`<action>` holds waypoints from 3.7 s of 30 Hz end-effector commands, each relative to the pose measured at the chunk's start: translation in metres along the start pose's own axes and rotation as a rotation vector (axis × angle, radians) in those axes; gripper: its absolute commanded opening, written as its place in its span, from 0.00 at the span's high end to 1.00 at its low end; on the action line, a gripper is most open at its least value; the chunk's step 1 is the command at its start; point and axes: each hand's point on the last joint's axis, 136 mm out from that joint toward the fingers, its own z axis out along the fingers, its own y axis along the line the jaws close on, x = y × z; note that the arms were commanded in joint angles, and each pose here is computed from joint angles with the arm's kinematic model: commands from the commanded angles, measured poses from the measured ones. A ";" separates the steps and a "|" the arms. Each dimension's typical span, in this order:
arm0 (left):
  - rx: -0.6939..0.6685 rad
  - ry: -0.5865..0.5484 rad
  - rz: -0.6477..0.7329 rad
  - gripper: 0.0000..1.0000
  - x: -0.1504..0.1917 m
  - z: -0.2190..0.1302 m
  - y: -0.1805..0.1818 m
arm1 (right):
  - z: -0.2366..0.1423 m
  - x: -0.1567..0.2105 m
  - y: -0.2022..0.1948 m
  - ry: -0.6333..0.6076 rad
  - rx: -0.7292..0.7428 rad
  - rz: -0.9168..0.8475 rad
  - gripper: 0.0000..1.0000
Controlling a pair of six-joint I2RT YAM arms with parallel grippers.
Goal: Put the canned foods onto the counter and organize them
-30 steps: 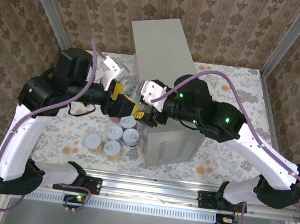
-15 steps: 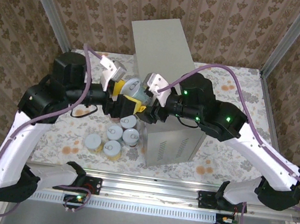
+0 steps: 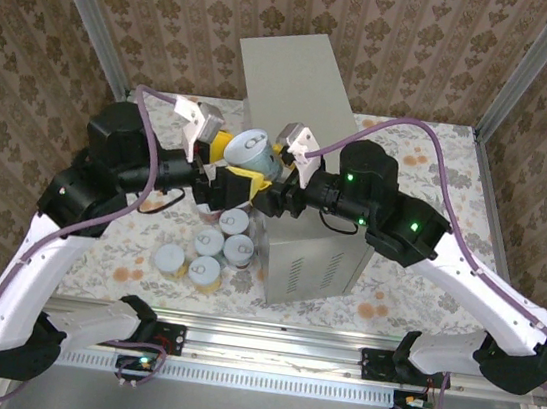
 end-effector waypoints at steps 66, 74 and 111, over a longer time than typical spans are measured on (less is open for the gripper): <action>-0.525 0.055 0.224 0.55 -0.081 0.083 0.152 | -0.105 0.016 -0.058 -0.018 0.407 -0.007 0.00; -0.584 0.137 0.265 0.53 -0.064 0.100 0.171 | -0.140 0.025 -0.069 -0.033 0.501 -0.004 0.00; -0.479 0.163 0.168 0.05 -0.024 0.080 0.160 | -0.126 0.036 -0.067 -0.010 0.483 0.011 0.00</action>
